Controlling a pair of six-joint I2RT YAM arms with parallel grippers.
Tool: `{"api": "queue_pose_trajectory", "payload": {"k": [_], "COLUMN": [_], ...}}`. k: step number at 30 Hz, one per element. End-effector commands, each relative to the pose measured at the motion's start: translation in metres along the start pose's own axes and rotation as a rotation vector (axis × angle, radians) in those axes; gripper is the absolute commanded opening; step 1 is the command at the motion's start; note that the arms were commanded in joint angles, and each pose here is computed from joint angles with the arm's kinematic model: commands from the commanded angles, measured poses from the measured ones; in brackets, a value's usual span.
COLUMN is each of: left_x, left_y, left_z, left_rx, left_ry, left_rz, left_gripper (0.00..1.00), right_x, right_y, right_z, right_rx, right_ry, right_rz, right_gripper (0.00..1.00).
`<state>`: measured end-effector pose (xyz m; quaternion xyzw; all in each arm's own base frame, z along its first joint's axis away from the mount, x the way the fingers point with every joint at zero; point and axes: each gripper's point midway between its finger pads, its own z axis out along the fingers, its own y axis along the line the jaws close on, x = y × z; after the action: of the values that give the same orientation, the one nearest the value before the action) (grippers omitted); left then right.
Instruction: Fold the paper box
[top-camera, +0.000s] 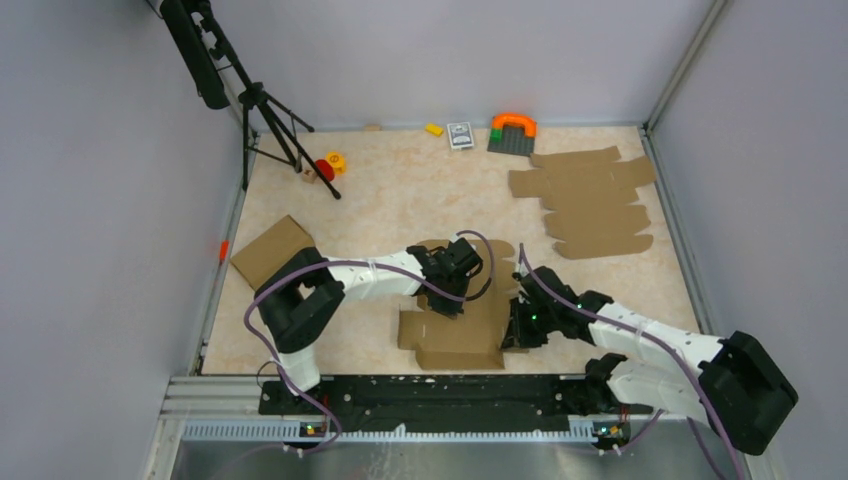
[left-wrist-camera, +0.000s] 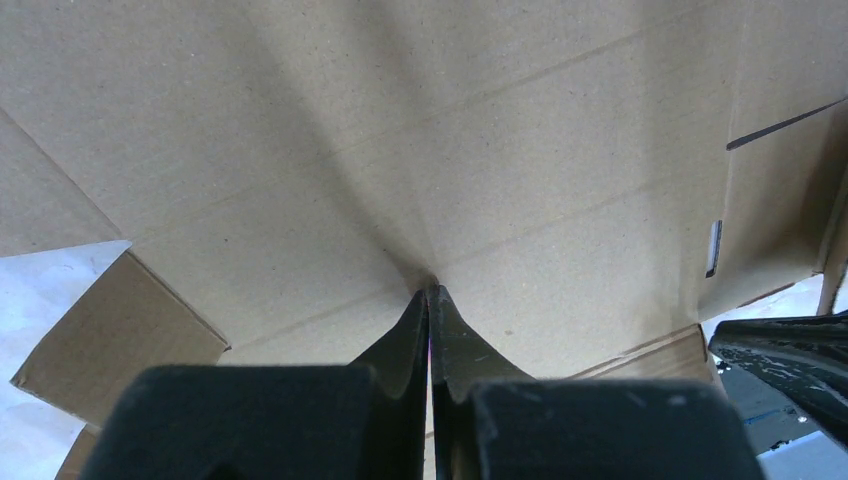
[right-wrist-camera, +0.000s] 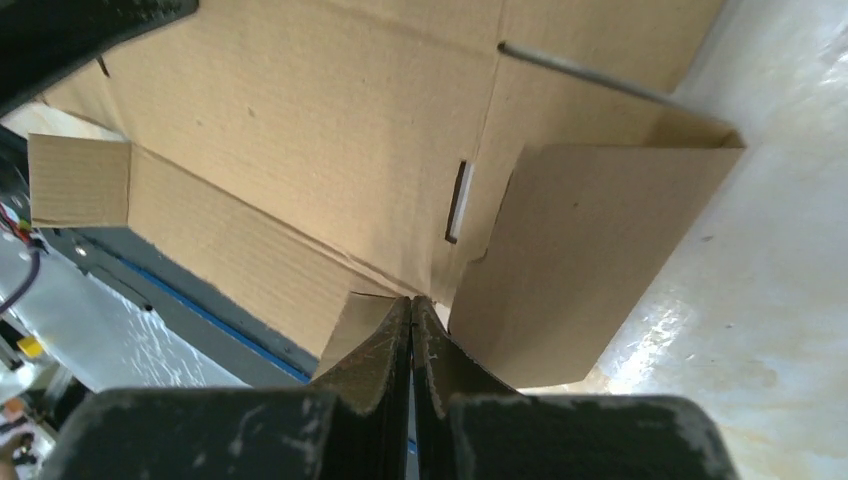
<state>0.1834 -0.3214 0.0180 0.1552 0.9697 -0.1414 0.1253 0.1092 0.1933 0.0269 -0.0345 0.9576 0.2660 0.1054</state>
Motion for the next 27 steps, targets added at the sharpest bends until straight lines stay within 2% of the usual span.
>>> {"api": "queue_pose_trajectory", "payload": {"k": [1, 4, 10, 16, 27], "left_x": [0.015, 0.015, 0.016, 0.016, 0.018], "left_y": [0.021, 0.021, 0.022, 0.021, 0.022], "left_z": [0.019, 0.019, 0.02, 0.021, 0.024], "left_rx": [-0.096, -0.093, -0.097, -0.095, -0.101], "left_ry": [0.045, 0.047, 0.053, 0.055, 0.061], "left_rz": [0.017, 0.017, 0.022, 0.021, 0.018], "left_gripper": [0.0, 0.0, 0.0, 0.0, 0.0], "right_x": [0.008, 0.01, 0.001, 0.02, 0.015], "right_y": [0.002, -0.001, 0.025, 0.032, 0.058], "right_z": [0.008, 0.011, 0.004, 0.006, -0.005], "right_rx": [-0.006, 0.005, -0.063, -0.068, -0.168], "right_ry": [0.005, 0.006, -0.025, 0.04, -0.016], "right_rz": [0.009, 0.008, -0.035, -0.111, -0.121], "right_gripper": [0.0, 0.0, 0.0, 0.0, 0.0]}}
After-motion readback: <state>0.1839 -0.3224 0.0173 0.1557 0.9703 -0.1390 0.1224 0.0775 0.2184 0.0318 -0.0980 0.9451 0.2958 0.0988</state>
